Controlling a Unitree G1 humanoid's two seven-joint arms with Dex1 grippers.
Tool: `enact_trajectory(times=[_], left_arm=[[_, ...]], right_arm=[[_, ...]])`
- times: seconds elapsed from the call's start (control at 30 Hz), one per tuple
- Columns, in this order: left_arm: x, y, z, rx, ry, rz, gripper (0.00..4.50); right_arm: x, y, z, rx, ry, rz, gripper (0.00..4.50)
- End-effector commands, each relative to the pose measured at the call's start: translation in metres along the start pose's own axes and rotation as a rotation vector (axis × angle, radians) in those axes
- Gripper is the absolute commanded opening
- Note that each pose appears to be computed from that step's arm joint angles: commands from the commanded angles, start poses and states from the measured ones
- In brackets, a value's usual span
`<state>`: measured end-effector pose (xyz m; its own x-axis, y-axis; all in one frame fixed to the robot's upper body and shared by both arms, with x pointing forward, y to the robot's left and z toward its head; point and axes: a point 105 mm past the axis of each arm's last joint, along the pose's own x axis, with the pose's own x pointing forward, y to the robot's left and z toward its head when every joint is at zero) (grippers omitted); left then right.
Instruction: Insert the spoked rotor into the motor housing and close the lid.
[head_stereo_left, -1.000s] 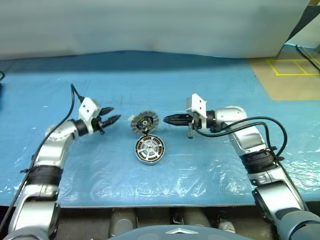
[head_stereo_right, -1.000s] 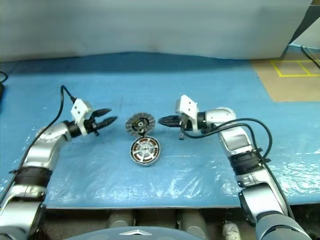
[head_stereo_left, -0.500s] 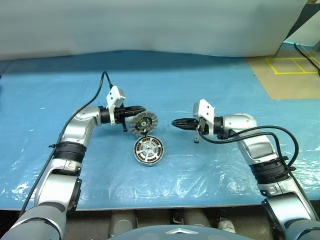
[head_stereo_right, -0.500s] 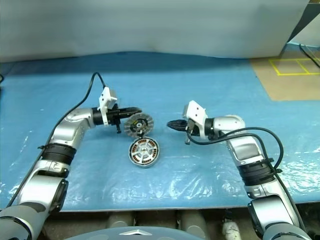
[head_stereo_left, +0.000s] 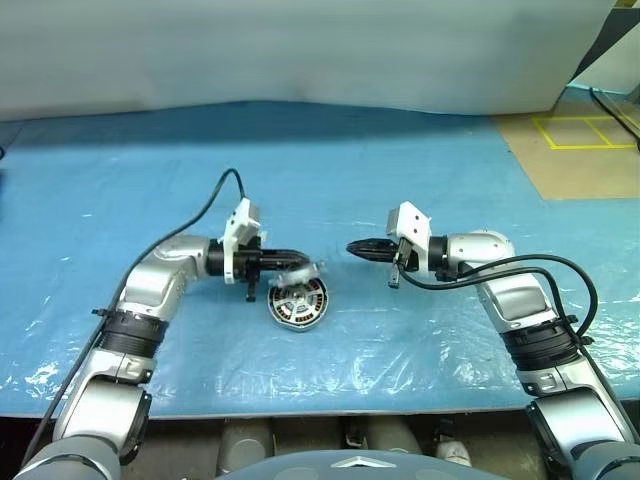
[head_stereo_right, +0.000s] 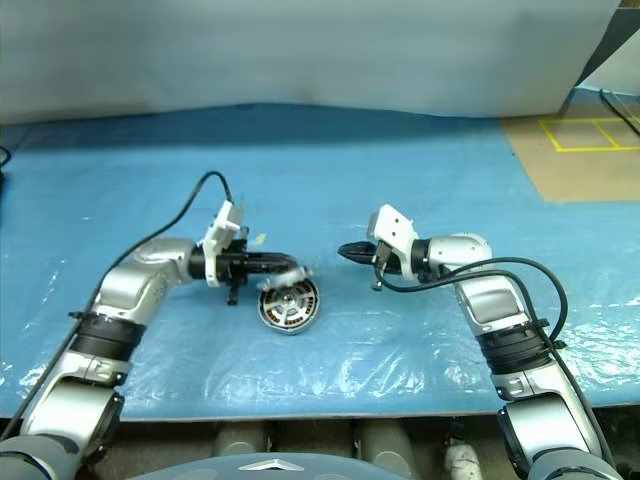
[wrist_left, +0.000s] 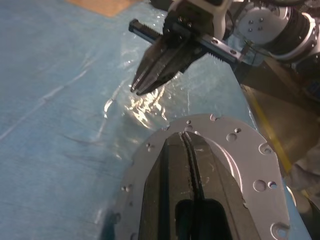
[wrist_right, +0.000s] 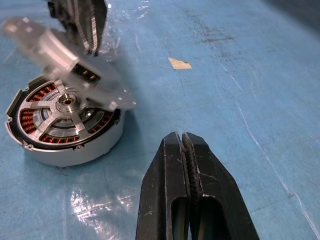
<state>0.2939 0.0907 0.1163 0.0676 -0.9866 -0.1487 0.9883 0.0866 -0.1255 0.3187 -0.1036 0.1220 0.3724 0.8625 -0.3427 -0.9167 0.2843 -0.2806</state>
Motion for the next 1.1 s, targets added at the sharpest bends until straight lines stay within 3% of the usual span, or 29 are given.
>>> enact_trajectory(times=[0.03,0.57,0.73,1.0,1.1], left_arm=[[0.002,-0.014,-0.005,0.03,0.044,-0.041,0.02],[-0.019,-0.024,-0.04,0.032,0.149,0.046,0.02],[-0.024,-0.019,-0.034,0.084,0.118,0.116,0.02],[-0.044,-0.011,-0.004,0.161,0.004,0.255,0.02],[-0.053,-0.011,-0.004,0.187,0.011,0.296,0.0]], right_arm=[[-0.008,-0.004,0.002,-0.034,0.0,-0.029,0.0],[0.012,0.002,0.021,-0.059,-0.088,0.022,0.0],[0.025,0.004,0.033,-0.076,-0.157,0.058,0.0],[0.033,0.021,0.039,-0.035,-0.209,0.181,0.0],[0.038,0.029,0.036,-0.044,-0.197,0.216,0.61]])
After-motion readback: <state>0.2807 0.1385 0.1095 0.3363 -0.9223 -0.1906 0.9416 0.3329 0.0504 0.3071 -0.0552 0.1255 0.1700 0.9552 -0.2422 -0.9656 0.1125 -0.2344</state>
